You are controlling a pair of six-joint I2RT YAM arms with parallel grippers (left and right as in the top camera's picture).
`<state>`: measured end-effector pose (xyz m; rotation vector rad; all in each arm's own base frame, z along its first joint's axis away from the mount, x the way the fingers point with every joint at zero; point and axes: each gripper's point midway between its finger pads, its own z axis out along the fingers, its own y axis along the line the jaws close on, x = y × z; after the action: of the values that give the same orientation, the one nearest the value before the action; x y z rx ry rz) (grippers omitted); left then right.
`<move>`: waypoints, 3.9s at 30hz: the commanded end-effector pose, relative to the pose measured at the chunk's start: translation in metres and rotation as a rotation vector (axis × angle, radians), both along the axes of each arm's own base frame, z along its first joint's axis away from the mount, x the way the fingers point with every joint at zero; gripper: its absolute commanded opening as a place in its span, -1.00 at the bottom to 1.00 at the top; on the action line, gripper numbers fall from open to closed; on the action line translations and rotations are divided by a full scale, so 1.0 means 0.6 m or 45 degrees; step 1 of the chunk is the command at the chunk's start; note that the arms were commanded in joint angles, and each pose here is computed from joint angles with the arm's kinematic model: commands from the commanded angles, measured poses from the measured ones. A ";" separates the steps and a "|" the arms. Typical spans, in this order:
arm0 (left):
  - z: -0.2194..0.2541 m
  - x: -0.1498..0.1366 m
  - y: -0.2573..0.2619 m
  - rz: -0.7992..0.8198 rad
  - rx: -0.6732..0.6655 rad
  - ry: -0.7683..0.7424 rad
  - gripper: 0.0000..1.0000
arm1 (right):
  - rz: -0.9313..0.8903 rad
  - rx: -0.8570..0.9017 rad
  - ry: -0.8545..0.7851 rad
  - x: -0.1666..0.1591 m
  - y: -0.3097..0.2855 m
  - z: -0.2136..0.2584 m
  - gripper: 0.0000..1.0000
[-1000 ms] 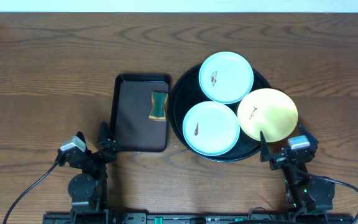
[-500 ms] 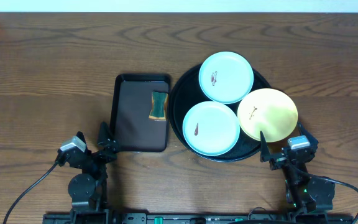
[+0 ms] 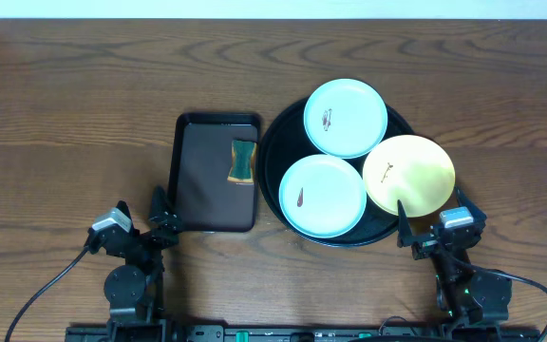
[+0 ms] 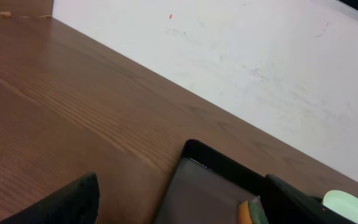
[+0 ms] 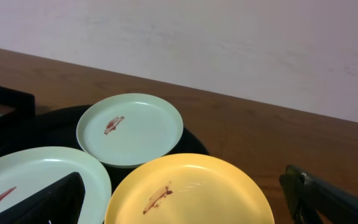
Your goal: Clean dirty plates on tray and stack at the side
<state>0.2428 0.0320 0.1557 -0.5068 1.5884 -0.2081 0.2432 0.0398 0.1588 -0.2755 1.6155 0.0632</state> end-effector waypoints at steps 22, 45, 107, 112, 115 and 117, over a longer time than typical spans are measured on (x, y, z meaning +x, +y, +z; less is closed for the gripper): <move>0.178 -0.044 -0.069 -0.309 0.064 0.027 0.67 | 0.092 0.082 -0.087 -0.039 0.018 0.143 0.99; 0.241 0.036 -0.119 -0.525 -0.283 1.262 0.65 | 0.272 0.379 1.245 0.087 0.095 0.278 0.47; 0.041 0.052 -0.115 -0.391 0.053 1.592 0.28 | -0.454 0.077 1.742 0.035 0.142 -0.235 -0.71; 0.018 0.064 -0.117 -0.389 0.051 1.645 0.28 | -0.449 0.085 1.730 0.036 0.142 -0.242 -0.81; 0.001 0.078 -0.121 -0.392 0.053 1.666 0.28 | -0.490 0.083 1.708 0.039 0.134 -0.244 -0.83; -0.008 0.088 -0.127 -0.403 0.063 1.664 0.27 | -0.524 0.086 1.695 0.040 0.129 -0.245 -0.85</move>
<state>0.2914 -0.0423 0.1612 -0.3549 2.9286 -0.0834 0.2675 0.1239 0.0144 0.1955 2.9727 0.0357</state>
